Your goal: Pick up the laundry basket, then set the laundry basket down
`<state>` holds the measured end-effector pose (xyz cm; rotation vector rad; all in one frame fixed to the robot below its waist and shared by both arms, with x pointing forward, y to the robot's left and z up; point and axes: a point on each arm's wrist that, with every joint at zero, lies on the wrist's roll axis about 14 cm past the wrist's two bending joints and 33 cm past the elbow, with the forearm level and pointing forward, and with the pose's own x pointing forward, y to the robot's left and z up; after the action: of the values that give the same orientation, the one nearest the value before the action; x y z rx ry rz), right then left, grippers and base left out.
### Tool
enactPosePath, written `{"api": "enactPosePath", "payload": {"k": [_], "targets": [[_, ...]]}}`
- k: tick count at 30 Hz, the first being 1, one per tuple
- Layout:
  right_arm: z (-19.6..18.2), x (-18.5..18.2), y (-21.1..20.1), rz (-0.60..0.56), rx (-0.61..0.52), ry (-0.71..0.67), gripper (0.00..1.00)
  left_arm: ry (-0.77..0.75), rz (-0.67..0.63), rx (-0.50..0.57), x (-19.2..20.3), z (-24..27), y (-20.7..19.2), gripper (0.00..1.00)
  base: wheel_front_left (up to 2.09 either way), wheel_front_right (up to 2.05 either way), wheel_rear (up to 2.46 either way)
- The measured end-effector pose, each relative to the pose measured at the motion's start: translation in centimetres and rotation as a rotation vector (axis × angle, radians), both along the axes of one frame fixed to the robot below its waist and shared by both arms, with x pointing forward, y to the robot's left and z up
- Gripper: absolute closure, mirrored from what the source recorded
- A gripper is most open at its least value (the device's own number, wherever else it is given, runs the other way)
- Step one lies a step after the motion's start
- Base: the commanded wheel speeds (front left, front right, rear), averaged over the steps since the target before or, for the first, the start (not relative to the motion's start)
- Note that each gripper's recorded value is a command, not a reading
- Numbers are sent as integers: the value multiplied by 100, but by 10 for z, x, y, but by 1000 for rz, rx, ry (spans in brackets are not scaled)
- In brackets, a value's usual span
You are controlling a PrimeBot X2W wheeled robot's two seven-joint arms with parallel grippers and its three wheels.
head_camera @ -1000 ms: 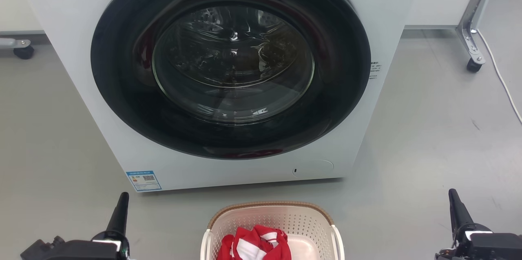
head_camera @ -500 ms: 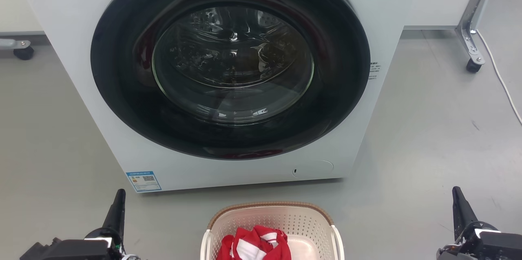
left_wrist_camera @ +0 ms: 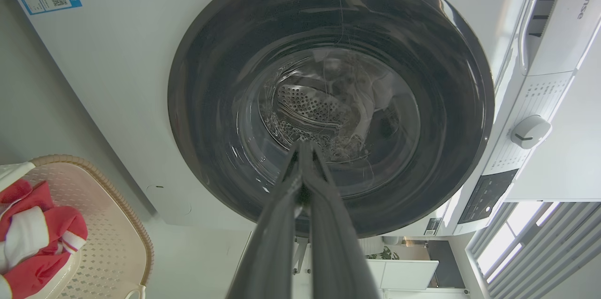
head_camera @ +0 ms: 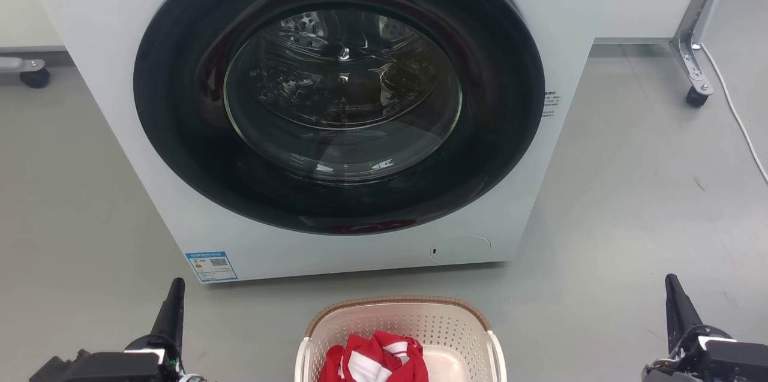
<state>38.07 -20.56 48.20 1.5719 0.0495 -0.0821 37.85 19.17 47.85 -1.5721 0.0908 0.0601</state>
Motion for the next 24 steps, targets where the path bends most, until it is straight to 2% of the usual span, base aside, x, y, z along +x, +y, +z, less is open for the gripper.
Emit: {"api": "enactPosePath", "payload": {"k": [24], "targets": [[0, 0, 0, 0, 0, 0, 100, -6, 0, 0, 0, 1, 0, 100, 0, 0, 0]]}}
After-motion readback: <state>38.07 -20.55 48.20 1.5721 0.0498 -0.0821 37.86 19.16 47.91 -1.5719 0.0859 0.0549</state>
